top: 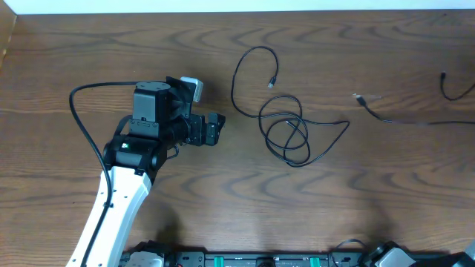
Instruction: Untangle cables
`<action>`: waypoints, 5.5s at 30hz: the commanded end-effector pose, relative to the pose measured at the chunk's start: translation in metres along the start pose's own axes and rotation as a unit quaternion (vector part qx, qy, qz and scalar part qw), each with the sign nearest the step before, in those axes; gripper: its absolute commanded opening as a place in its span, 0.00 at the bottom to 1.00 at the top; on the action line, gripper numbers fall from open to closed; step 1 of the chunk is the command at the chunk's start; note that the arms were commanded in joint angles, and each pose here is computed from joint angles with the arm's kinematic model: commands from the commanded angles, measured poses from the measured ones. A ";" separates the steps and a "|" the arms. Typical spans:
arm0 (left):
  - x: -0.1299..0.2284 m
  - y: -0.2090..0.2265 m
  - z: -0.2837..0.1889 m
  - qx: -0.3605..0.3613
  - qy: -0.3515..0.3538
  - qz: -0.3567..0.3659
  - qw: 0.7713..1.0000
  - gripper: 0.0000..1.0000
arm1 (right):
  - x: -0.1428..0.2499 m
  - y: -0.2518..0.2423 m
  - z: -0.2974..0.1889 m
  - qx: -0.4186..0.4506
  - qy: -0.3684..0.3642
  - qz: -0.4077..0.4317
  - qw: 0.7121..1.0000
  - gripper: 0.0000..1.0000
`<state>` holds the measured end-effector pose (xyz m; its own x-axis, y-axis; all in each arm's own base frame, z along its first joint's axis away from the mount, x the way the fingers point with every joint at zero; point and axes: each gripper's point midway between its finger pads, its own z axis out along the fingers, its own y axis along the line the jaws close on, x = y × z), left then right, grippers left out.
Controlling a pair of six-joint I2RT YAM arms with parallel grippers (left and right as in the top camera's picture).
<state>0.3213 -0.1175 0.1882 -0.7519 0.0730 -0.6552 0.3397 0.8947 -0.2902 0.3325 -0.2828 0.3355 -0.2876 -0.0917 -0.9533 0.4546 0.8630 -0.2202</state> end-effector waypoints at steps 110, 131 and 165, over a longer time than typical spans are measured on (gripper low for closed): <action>0.002 0.000 0.001 0.005 0.003 0.001 1.000 0.98 | 0.077 0.064 0.077 -0.254 0.010 0.135 0.958 0.99; 0.002 0.000 0.001 0.005 0.003 0.001 1.000 0.97 | 0.175 0.267 0.106 -0.339 0.155 -0.014 0.928 0.99; 0.002 0.000 0.001 0.005 0.003 0.001 1.000 0.97 | 0.068 0.181 0.095 -0.175 0.062 -0.031 0.982 0.01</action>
<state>0.3213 -0.1176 0.1882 -0.7519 0.0730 -0.6552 0.3399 0.8945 -0.2905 0.4858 -0.1500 0.1851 -0.4235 -0.1110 -0.8991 -0.0277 0.9936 -0.1096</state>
